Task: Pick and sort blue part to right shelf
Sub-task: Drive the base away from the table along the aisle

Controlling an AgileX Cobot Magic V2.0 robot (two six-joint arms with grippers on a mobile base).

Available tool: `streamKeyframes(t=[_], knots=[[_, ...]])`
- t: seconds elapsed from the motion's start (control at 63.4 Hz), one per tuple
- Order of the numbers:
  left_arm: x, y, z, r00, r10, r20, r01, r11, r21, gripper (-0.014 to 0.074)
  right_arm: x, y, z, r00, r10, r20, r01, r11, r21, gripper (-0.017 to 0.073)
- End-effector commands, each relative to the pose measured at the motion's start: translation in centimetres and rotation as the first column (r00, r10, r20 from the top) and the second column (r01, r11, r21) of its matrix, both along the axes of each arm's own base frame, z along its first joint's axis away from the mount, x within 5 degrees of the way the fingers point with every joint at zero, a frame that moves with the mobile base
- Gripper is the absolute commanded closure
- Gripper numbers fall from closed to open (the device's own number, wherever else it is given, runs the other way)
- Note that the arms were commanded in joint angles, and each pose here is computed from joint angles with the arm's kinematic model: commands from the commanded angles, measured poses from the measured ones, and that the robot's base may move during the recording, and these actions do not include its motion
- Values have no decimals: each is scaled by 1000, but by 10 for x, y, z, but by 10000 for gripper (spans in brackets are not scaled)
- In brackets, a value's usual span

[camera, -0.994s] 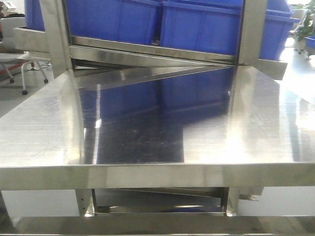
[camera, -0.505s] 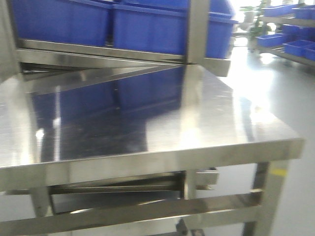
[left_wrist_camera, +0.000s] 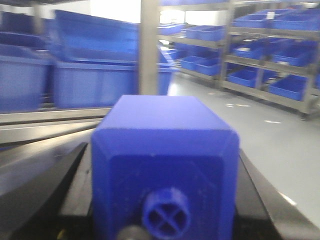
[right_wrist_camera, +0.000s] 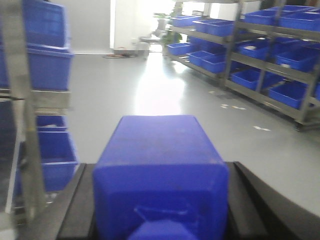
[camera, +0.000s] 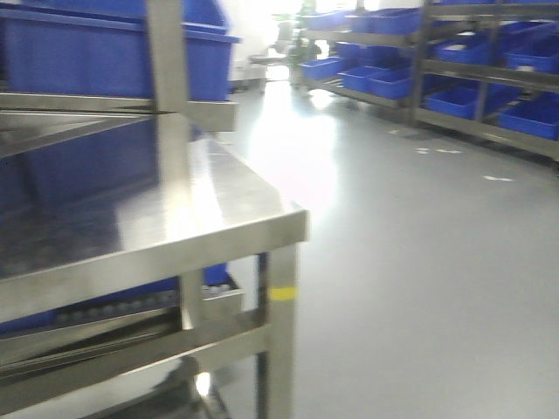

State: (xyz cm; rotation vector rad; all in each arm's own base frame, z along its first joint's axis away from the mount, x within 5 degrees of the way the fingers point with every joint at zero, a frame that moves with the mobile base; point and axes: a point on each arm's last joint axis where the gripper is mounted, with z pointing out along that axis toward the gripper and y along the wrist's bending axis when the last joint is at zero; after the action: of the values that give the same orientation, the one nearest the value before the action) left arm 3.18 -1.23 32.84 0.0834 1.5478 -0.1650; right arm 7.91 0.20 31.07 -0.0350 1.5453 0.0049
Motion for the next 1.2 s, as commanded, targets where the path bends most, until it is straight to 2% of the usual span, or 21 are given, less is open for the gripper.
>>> streamKeyframes(t=[0.0, 1.184], knots=[[-2, 2, 16, 995, 20, 95, -17, 999, -28, 208, -2, 0, 19, 992, -5, 125, 6, 1000, -3, 153], [-2, 2, 16, 995, 20, 95, -17, 999, -28, 208, -2, 0, 19, 992, -5, 125, 6, 1000, -3, 153]])
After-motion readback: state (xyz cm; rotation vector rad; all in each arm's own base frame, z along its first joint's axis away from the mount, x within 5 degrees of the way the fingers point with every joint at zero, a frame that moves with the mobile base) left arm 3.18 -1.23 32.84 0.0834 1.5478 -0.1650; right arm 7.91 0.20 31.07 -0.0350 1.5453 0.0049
